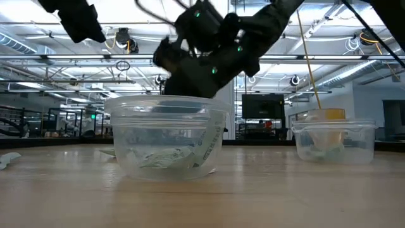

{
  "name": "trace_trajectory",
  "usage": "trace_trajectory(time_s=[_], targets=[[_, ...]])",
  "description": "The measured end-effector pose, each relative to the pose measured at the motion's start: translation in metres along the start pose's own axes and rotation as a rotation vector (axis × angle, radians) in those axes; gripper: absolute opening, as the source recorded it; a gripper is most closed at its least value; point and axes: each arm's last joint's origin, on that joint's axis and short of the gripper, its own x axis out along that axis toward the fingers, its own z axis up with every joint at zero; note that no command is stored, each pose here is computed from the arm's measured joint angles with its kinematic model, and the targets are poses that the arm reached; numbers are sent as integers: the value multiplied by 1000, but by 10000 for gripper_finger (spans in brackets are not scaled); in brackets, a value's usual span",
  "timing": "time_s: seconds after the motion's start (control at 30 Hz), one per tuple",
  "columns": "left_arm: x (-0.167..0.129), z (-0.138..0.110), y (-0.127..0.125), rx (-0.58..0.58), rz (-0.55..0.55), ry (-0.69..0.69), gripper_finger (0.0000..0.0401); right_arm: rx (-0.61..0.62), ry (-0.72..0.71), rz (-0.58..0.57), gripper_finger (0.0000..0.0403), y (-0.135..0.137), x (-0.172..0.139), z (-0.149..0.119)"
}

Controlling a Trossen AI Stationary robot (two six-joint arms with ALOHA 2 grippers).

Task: Pick and place items into bin
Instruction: Put the Stevia packet into the right transparent bin

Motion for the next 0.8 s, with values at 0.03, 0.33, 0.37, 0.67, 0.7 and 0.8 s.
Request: trace_trajectory(time_s=[0.03,0.33,0.37,0.67,0.7,0.8], targets=[[0,0,0,0,-1,0,115,3,13,1,153,-1,4,-2],[2,-1,0,5,8,14,115,4,31,68,153,0,11,-7],[2,-1,0,7,7,14,115,8,24,75,153,1,11,-6],[2,-1,0,1,6,11,115,-1,1,80,153,0,10,-3],[2,-1,0,1,6,11,115,-5,-1,80,153,0,10,-3],[2,-1,0,-1,5,10,115,-18,-14,79,153,-1,15,-6]])
